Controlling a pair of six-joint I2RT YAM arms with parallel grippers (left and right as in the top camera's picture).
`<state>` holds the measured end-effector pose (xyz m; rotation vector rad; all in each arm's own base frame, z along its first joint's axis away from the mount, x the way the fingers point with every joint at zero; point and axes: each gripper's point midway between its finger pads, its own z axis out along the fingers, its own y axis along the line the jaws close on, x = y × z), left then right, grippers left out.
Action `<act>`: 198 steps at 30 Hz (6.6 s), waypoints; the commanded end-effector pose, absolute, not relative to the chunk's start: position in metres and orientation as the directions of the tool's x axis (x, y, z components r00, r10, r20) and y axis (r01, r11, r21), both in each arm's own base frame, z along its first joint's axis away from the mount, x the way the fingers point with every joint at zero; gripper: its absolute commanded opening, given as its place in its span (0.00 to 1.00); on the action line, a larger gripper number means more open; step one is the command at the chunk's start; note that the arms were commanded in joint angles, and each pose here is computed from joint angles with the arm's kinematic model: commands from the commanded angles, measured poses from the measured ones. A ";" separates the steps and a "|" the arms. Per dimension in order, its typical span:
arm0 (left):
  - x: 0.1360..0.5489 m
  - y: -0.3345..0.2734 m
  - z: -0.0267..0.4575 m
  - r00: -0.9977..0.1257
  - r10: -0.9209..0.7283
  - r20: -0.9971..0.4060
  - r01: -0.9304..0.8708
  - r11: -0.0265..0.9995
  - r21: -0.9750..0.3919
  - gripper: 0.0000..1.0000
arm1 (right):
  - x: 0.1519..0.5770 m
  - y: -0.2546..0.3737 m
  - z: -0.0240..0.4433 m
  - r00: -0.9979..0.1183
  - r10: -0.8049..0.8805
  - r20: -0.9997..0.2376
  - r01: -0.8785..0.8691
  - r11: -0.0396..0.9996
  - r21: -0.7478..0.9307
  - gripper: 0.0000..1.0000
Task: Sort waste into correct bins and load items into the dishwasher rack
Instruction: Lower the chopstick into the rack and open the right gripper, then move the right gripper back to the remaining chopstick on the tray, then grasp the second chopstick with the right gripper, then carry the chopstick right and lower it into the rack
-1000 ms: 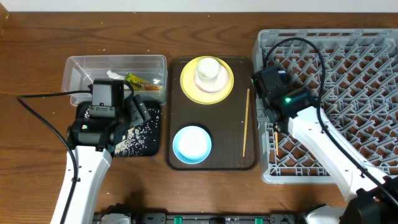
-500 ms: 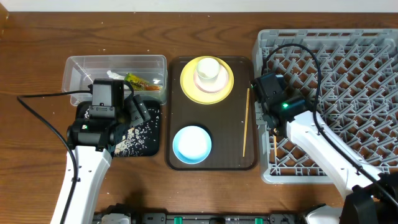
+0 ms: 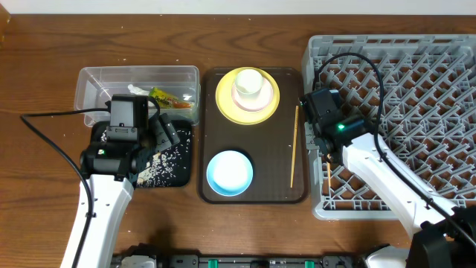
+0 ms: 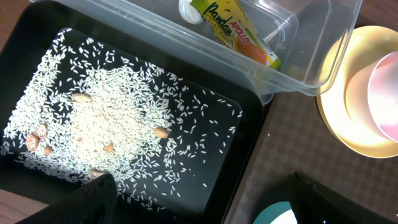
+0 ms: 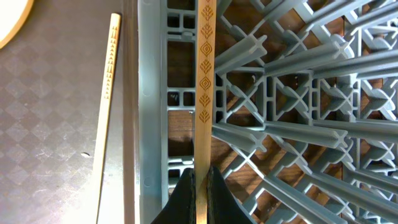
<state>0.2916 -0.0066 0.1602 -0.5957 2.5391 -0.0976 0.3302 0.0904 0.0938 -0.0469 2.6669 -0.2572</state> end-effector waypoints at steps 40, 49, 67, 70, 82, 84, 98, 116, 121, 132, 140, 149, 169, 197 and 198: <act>0.291 -0.003 0.157 -0.769 -0.426 -0.477 -0.398 0.902 -0.165 0.90 | 0.358 0.103 0.115 -0.852 -0.003 -0.523 0.010 1.000 -0.022 0.21; 0.291 -0.003 0.157 -0.769 -0.426 -0.477 -0.398 0.902 -0.165 0.90 | 0.359 0.159 0.155 -0.839 0.071 -0.540 -0.061 0.973 0.223 0.20; 0.291 -0.003 0.157 -0.769 -0.426 -0.477 -0.398 0.903 -0.165 0.90 | 0.321 0.216 0.130 -0.851 0.068 -0.520 -0.013 0.989 0.150 0.27; 0.291 -0.003 0.157 -0.769 -0.426 -0.477 -0.398 0.902 -0.165 0.90 | 0.318 0.215 0.115 -0.857 0.032 -0.515 -0.007 0.997 0.073 0.34; 0.291 -0.003 0.157 -0.769 -0.426 -0.477 -0.398 0.902 -0.165 0.90 | 0.310 0.192 0.042 -0.911 0.058 -0.408 0.120 0.984 -0.128 0.35; 0.291 -0.003 0.157 -0.769 -0.426 -0.477 -0.398 0.902 -0.165 0.90 | 0.309 0.190 0.034 -0.916 0.058 -0.397 0.126 0.981 -0.147 0.36; 0.291 -0.003 0.157 -0.769 -0.426 -0.477 -0.398 0.902 -0.165 0.90 | 0.311 0.179 0.023 -0.912 0.094 -0.399 0.180 0.966 -0.184 0.36; 0.291 -0.003 0.157 -0.769 -0.426 -0.477 -0.398 0.902 -0.165 0.90 | 0.309 0.161 0.010 -0.913 0.131 -0.386 0.220 0.956 -0.196 0.38; 0.291 -0.003 0.157 -0.769 -0.426 -0.477 -0.398 0.902 -0.165 0.90 | 0.308 0.161 0.010 -0.914 0.131 -0.385 0.219 0.956 -0.194 0.38; 0.291 -0.003 0.157 -0.774 -0.415 -0.479 -0.389 0.908 -0.159 0.90 | 0.308 0.159 -0.008 -0.929 0.222 -0.296 0.255 0.964 -0.078 0.35; 0.291 -0.003 0.157 -0.774 -0.413 -0.479 -0.387 0.909 -0.158 0.90 | 0.302 0.160 -0.019 -0.938 0.242 -0.250 0.256 0.966 -0.024 0.19; 0.291 -0.003 0.157 -0.774 -0.413 -0.479 -0.387 0.909 -0.158 0.90 | 0.303 0.171 -0.018 -0.938 0.219 -0.269 0.230 0.973 -0.009 0.10; 0.291 -0.003 0.157 -0.774 -0.413 -0.480 -0.387 0.909 -0.158 0.90 | 0.328 0.192 0.056 -0.904 0.069 -0.422 0.035 0.996 0.087 0.01; 0.291 -0.003 0.157 -0.774 -0.413 -0.480 -0.387 0.908 -0.158 0.90 | 0.333 0.090 0.136 -0.850 0.023 -0.526 0.044 0.999 -0.027 0.01; 0.291 -0.003 0.157 -0.774 -0.413 -0.480 -0.387 0.908 -0.158 0.90 | 0.331 0.089 0.134 -0.855 0.021 -0.518 0.044 0.998 -0.032 0.01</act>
